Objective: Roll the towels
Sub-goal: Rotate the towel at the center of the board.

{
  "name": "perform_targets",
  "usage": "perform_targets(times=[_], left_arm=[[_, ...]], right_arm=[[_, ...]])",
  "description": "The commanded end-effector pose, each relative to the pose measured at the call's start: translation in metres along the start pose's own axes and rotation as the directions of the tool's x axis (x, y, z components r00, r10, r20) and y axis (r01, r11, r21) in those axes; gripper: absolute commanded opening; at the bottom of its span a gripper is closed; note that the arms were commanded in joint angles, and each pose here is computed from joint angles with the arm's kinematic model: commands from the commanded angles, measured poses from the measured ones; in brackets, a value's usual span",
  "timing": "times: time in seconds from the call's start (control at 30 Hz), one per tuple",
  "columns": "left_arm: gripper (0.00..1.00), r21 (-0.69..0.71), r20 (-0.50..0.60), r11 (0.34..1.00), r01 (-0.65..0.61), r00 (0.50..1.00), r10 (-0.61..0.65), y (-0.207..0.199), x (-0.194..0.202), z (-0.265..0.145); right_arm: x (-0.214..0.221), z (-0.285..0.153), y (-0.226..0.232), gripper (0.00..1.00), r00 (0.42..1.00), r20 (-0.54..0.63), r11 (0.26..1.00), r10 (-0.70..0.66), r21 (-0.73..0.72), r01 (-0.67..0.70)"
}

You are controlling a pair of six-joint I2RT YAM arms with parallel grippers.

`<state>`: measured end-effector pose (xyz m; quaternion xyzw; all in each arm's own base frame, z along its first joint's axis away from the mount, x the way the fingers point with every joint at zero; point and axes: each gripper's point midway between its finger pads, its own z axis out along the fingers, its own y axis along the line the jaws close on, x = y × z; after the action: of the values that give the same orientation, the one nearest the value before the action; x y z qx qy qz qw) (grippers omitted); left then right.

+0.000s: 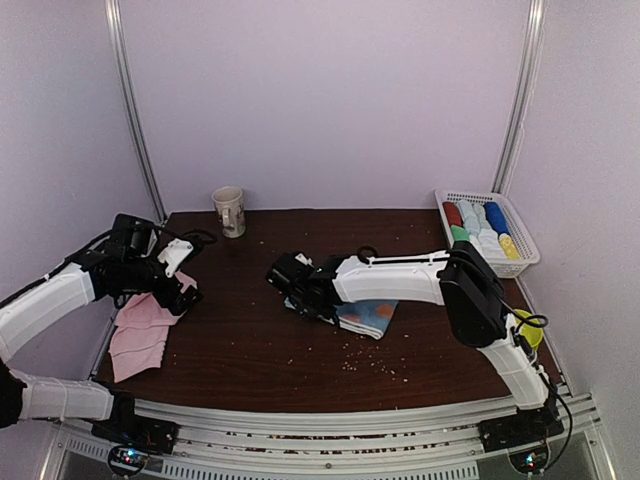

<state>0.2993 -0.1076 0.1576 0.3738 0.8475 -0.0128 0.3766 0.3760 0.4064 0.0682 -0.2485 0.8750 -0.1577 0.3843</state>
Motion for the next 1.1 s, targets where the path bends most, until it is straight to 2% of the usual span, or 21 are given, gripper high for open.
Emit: perform_targets(times=[0.0, 0.13, 0.2, 0.33, 0.57, 0.67, 0.8, 0.9, 0.97, 1.07], left_arm=[[0.98, -0.02, 0.056, 1.0, 0.007, 0.998, -0.006, 0.005, -0.011, -0.004], [0.98, -0.018, 0.056, 1.0, 0.008, 0.998, -0.007, 0.005, -0.011, -0.004], [0.98, -0.018, 0.057, 1.0, 0.007, 0.998, -0.006, 0.005, -0.011, -0.004], [0.98, -0.022, 0.06, 1.0, 0.008, 0.998, -0.007, 0.005, -0.011, -0.006], [0.98, -0.019, 0.061, 1.0, 0.007, 0.998, -0.006, 0.005, -0.011, -0.005], [0.98, -0.016, 0.057, 1.0, 0.006, 0.998, -0.005, 0.005, -0.011, -0.004], [0.98, -0.02, 0.058, 1.0, -0.002, 0.998, 0.004, 0.006, -0.012, -0.005], [0.98, -0.027, 0.056, 0.999, -0.02, 0.998, 0.021, 0.008, -0.015, -0.004], [0.98, -0.024, 0.056, 0.999, -0.043, 0.997, 0.045, 0.01, -0.019, -0.003], [0.98, 0.014, 0.092, 0.994, -0.108, 0.99, 0.106, 0.006, -0.032, -0.001]], right_arm=[[0.016, 0.015, 0.027, 0.91, 0.998, -0.051, 0.997, -0.039, -0.073, 0.035], [0.01, 0.011, 0.056, 0.92, 0.999, -0.041, 0.977, -0.013, -0.212, 0.004], [0.002, 0.014, 0.055, 0.92, 1.0, -0.021, 0.98, 0.014, -0.197, -0.018], [-0.013, 0.04, 0.027, 0.93, 0.996, -0.03, 0.993, 0.089, -0.08, -0.091], [0.009, 0.105, -0.046, 0.93, 0.965, -0.108, 0.97, 0.24, 0.073, -0.233], [0.001, 0.113, -0.072, 0.93, 0.944, -0.103, 0.949, 0.313, 0.078, -0.306], [-0.05, 0.066, -0.081, 0.95, 0.922, -0.012, 0.919, 0.388, -0.074, -0.388], [-0.074, 0.019, -0.117, 0.97, 0.883, 0.066, 0.883, 0.464, -0.107, -0.456], [-0.072, -0.01, -0.143, 0.98, 0.869, 0.096, 0.873, 0.485, -0.11, -0.475], [-0.046, -0.035, -0.163, 1.0, 0.884, 0.124, 0.891, 0.451, -0.112, -0.439]])
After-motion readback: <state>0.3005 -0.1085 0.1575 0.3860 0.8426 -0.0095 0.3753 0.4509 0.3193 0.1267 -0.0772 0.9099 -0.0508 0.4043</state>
